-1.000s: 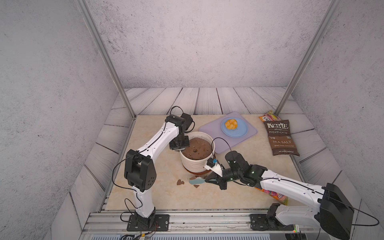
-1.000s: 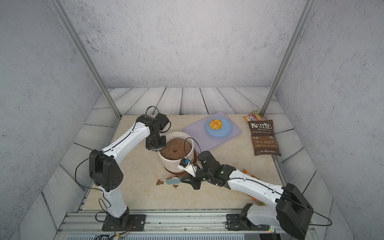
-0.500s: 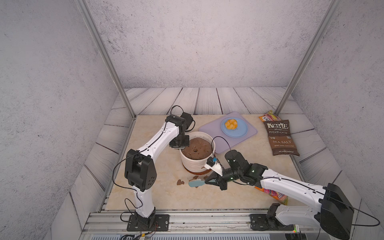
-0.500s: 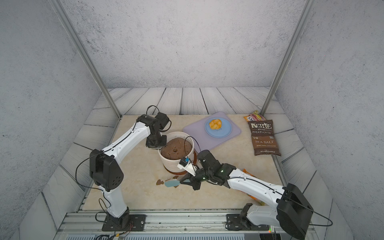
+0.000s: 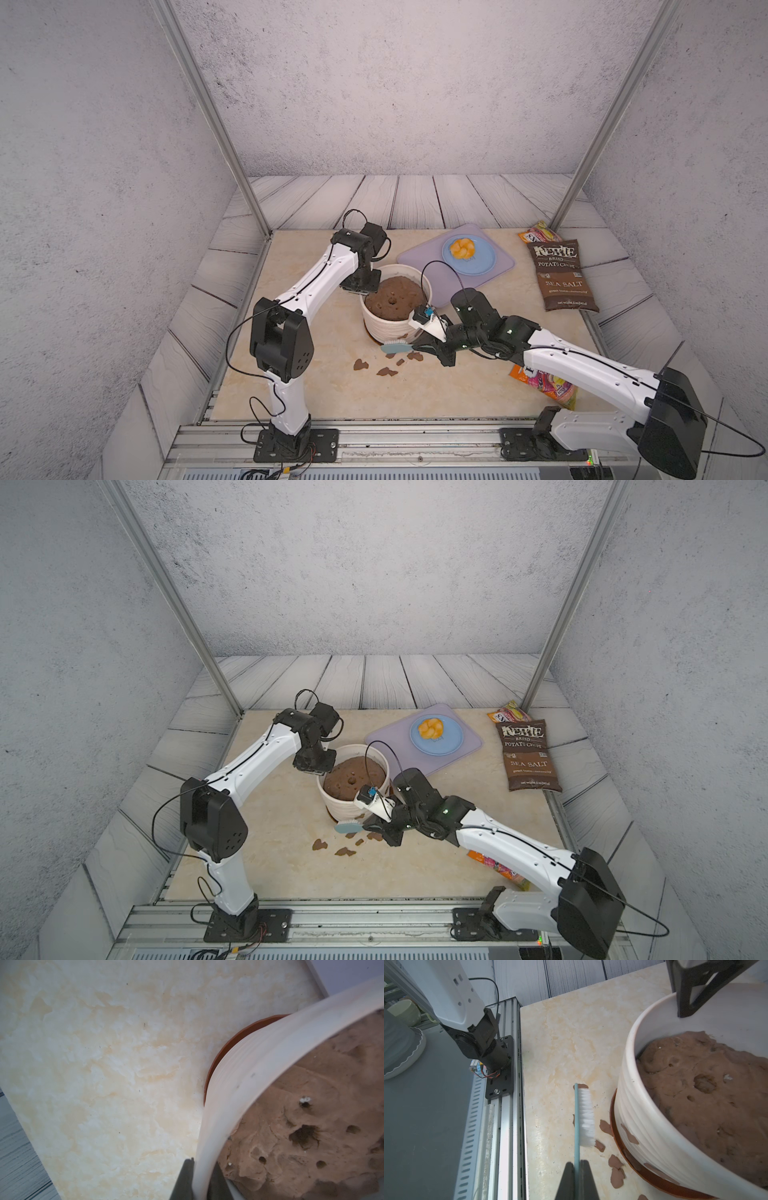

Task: Scrub the dried mud off the ceramic pot
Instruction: Rotate the pot on the tray.

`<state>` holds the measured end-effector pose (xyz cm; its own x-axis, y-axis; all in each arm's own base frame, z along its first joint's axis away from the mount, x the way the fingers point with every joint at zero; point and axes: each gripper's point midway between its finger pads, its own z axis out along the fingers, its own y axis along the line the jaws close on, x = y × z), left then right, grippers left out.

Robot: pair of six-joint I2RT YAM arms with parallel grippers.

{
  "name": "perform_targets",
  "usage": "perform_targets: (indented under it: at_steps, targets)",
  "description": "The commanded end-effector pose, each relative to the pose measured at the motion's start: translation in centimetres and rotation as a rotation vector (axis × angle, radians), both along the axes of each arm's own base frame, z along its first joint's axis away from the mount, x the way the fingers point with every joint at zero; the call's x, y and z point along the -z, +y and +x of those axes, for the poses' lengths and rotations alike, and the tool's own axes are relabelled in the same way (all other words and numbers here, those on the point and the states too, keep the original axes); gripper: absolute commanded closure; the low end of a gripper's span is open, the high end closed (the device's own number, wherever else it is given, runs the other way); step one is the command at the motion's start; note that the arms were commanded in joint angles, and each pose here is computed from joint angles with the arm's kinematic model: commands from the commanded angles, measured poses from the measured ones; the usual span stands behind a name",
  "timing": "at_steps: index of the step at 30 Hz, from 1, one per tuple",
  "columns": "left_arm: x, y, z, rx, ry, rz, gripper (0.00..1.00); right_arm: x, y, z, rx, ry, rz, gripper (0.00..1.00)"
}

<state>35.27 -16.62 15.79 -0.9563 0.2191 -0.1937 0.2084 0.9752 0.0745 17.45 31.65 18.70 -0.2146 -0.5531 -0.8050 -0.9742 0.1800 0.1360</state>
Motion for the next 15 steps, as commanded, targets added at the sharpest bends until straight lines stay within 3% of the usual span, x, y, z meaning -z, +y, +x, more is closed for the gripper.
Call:
perform_targets:
  at_steps: [1,6,15]
  targets:
    - [1.0,2.8,-0.9,0.110,0.061,0.175,0.98,-0.2,-0.5,1.8,0.033,-0.031,-0.001,1.00]
    - [1.1,2.6,-1.2,0.131,0.070,0.164,0.98,-0.6,-0.5,3.6,0.056,-0.044,0.019,1.00]
    - [1.0,2.3,-1.4,0.153,0.077,0.146,0.99,2.4,-1.0,6.1,0.107,-0.056,-0.037,1.00]
